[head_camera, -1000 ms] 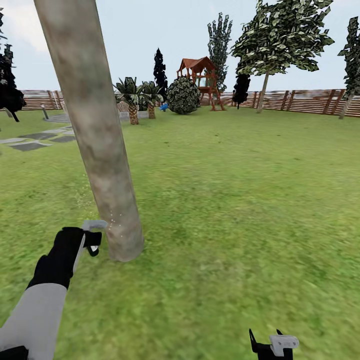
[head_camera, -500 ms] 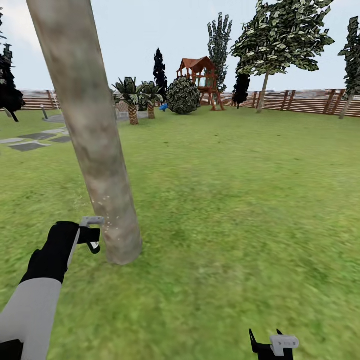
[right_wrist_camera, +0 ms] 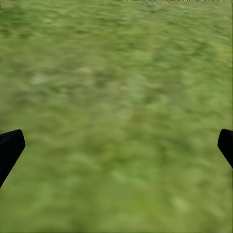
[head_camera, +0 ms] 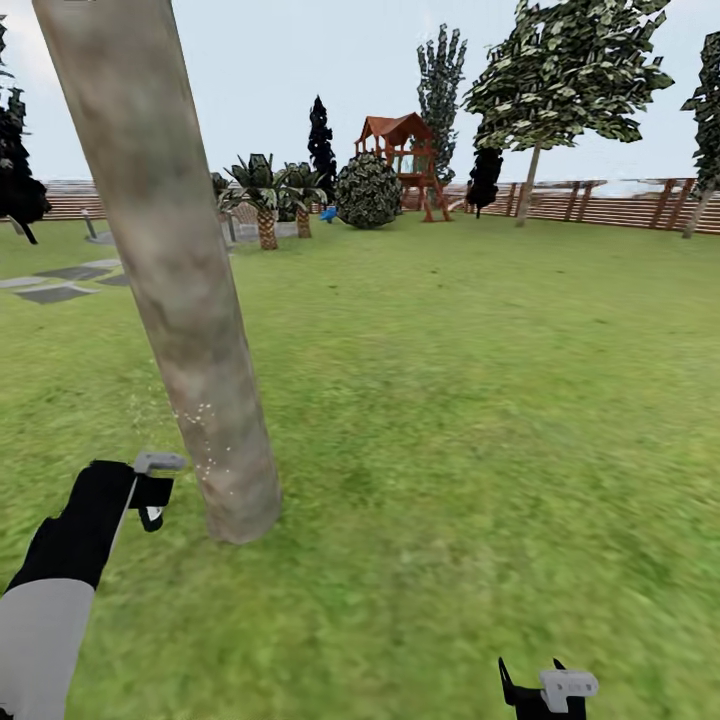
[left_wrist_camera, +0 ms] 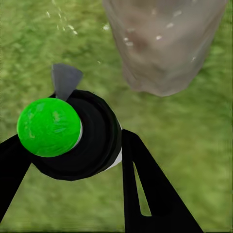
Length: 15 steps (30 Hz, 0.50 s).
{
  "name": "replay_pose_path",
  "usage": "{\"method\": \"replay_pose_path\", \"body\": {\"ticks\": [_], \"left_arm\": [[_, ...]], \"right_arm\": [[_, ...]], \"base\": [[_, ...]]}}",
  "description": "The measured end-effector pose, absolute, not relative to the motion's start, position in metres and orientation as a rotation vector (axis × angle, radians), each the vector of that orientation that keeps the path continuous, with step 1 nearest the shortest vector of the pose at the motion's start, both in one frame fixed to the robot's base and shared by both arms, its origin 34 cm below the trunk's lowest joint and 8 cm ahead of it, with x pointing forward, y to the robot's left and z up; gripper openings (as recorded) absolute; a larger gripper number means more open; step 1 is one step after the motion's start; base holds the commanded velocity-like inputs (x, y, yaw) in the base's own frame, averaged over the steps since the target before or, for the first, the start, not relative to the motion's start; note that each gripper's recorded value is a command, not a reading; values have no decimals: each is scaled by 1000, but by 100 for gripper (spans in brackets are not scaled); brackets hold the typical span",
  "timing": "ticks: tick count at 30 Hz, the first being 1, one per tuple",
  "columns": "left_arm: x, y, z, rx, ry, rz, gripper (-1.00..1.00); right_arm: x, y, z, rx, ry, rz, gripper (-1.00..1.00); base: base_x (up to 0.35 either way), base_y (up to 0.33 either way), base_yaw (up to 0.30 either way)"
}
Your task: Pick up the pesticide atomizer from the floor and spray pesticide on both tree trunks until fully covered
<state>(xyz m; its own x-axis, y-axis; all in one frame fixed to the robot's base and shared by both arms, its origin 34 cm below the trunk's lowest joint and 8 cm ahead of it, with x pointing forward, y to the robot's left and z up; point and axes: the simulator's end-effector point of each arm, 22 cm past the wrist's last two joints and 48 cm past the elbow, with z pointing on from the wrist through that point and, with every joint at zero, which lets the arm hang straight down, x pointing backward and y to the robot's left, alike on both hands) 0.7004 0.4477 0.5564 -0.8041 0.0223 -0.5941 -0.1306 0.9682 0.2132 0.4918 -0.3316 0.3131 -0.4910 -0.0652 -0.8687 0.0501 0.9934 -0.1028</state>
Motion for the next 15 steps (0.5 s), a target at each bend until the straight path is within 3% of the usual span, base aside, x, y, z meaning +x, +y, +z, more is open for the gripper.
{"method": "replay_pose_path", "body": {"ticks": [3, 9, 15], "left_arm": [[701, 441, 554, -68, 2489, 309, -100], [701, 438, 553, -67, 2491, 301, -100], [701, 438, 552, -67, 2493, 300, -100]], "right_arm": [[492, -331, 313, -11, 2079, -137, 100], [492, -331, 313, -11, 2079, -137, 100], [492, -331, 313, -11, 2079, -138, 100]], "base": [[0, -61, 245], [0, -245, 269], [0, -269, 56]]}}
